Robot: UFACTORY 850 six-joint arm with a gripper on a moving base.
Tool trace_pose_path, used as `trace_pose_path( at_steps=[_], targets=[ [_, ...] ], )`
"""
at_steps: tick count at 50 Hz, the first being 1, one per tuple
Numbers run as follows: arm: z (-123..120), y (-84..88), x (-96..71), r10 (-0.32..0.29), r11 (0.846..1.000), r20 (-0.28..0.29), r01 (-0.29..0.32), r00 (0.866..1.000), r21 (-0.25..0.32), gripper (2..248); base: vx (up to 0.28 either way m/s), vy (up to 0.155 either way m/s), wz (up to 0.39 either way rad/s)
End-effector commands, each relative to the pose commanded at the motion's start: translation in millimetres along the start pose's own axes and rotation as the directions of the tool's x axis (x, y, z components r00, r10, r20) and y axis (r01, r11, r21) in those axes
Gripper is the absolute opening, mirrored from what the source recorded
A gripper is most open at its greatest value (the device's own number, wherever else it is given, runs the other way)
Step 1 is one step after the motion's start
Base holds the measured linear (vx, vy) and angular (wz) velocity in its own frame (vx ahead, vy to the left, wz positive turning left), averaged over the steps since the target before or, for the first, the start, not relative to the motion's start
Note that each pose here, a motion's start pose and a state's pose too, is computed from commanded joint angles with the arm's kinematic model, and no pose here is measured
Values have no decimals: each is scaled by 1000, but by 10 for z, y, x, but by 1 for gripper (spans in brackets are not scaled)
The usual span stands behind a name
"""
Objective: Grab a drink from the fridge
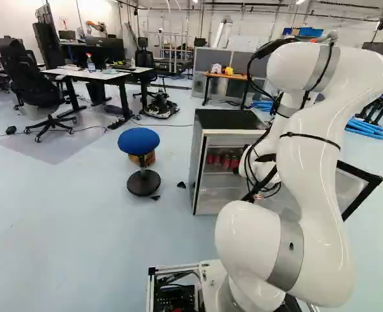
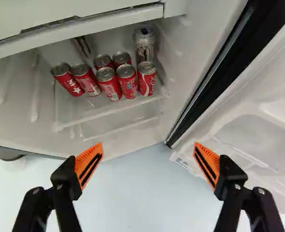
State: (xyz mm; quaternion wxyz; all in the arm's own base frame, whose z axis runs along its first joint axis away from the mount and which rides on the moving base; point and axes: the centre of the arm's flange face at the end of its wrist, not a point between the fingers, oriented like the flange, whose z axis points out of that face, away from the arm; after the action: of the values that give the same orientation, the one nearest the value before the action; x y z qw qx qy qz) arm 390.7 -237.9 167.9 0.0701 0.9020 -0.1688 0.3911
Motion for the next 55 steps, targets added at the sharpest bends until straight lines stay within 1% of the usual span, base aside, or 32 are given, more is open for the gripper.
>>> trace_pose_path(
  at_steps=[15,28,42,55],
  targets=[
    [140,-23,-49,1,1000,-55,0,998,8,247,0,0,0],
    [259,-33,-92,3,1000,-105,-2,994,13,247,0,0,0],
    [388,-27,-137,7,1000,-161,-5,987,16,247,0,0,0],
    [503,-21,-183,12,1000,-213,-8,977,18,247,0,0,0]
  ],
)
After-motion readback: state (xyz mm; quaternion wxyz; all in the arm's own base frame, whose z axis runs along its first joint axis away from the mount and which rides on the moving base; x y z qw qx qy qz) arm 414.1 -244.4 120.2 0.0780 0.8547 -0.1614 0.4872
